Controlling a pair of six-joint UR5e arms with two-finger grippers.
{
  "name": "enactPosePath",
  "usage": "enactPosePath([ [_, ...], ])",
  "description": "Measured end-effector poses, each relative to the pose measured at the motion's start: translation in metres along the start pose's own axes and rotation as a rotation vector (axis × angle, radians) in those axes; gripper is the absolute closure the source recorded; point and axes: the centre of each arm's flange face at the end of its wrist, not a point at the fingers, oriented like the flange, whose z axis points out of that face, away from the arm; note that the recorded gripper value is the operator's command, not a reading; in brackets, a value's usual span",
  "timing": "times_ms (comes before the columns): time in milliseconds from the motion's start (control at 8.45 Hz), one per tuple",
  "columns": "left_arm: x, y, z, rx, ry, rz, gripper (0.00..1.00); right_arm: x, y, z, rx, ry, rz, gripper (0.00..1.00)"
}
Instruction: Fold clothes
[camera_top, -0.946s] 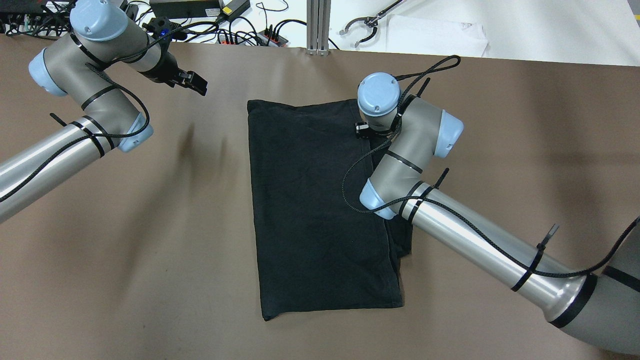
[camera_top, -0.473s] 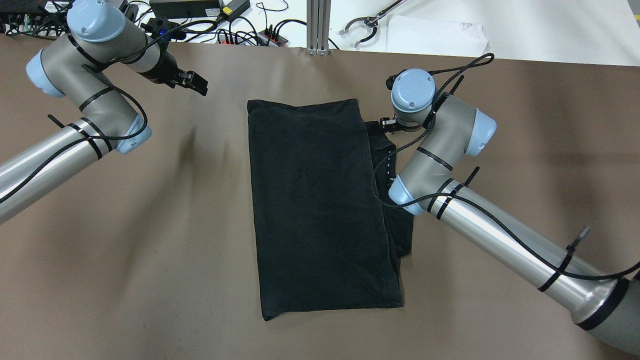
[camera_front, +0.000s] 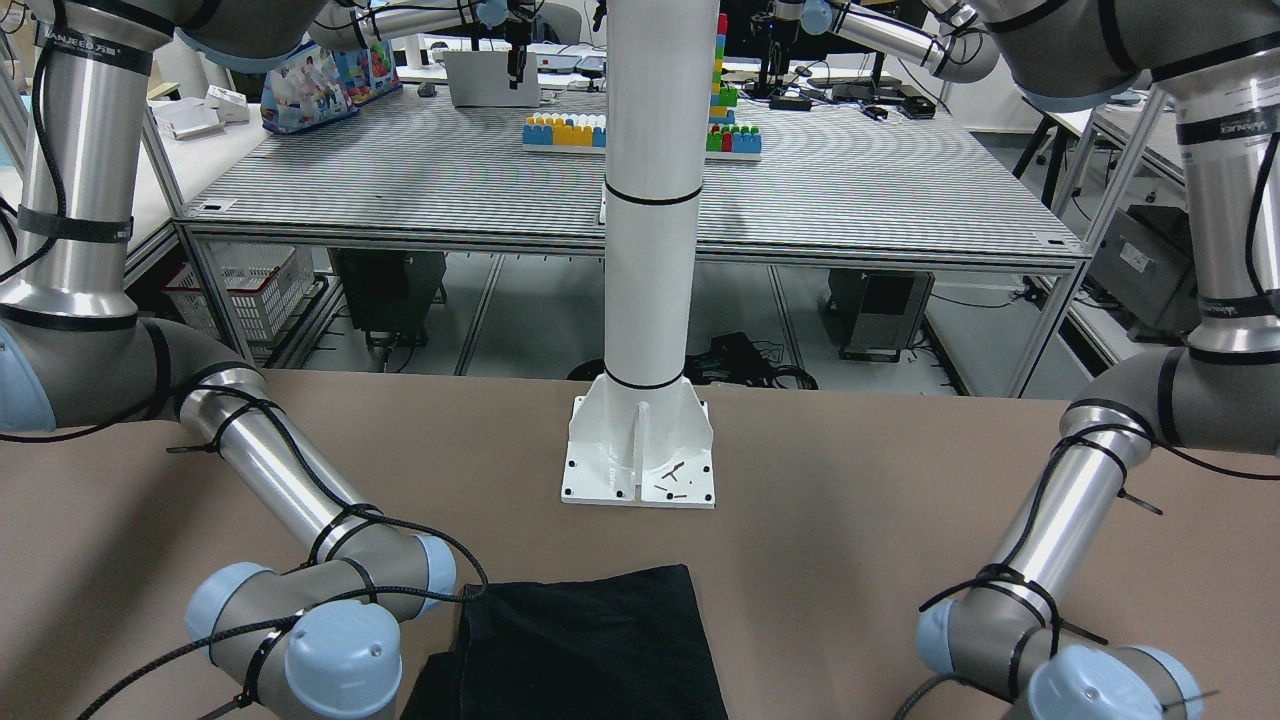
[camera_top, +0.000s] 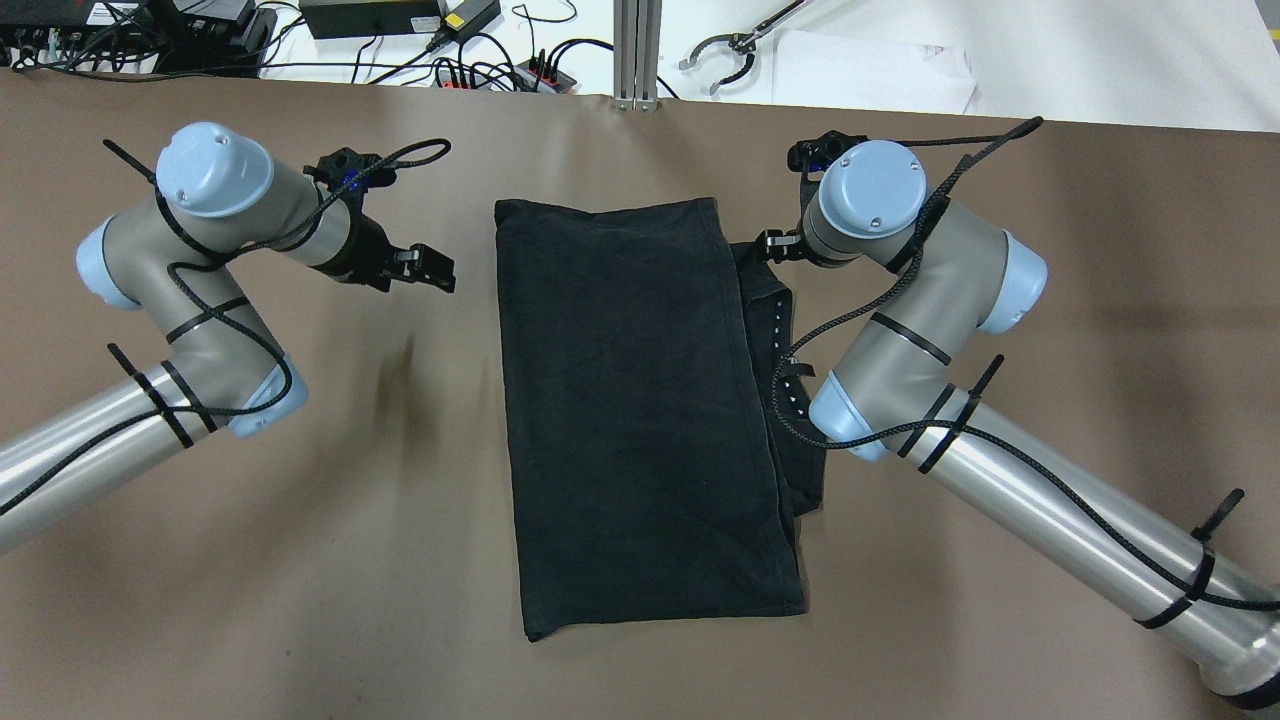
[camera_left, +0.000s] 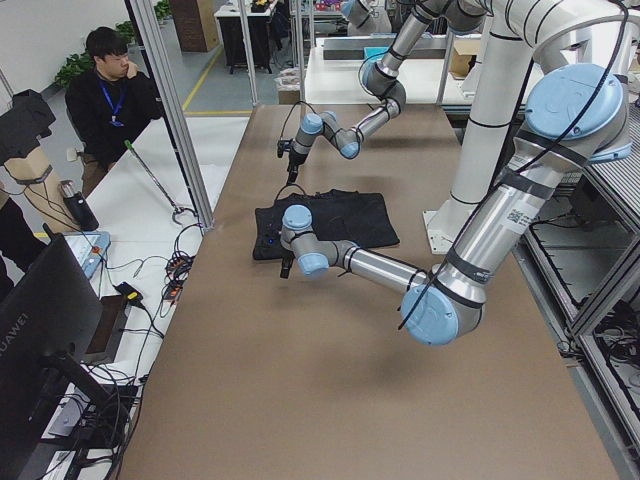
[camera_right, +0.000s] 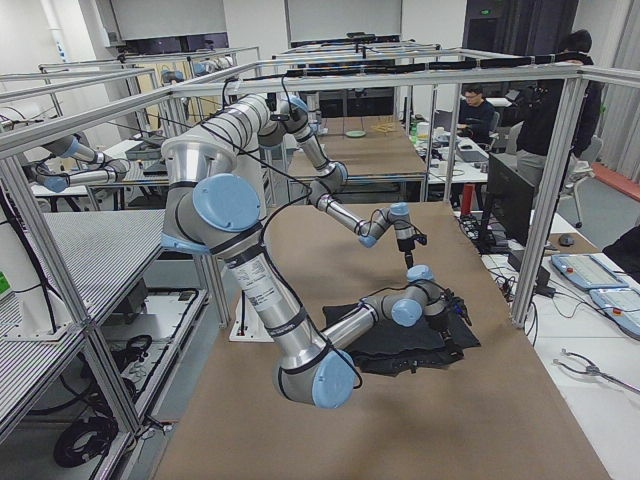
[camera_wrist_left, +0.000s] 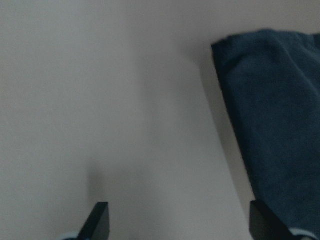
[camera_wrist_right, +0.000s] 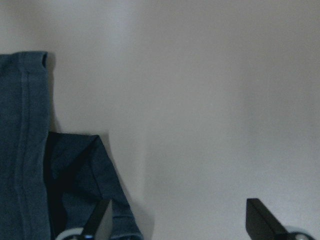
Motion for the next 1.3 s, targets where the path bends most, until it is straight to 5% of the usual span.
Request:
enactPosePath([
  [473, 0.072, 0.097, 0.035, 0.008, 0.033, -0.144, 0.03, -0.009, 0.012, -0.045, 0.006, -0.156, 0.218, 0.07],
  [946, 0.108, 0.133, 0.055, -0.007, 0.049, -0.165, 1.0, 0.007, 0.029, -0.041, 0.028, -0.22, 0.262, 0.07],
  [1301, 0.117, 0.14, 0.059, -0.015, 0.055, -0.158, 1.0, 0.011, 0.036, -0.035, 0.019, -0.215, 0.261, 0.07],
])
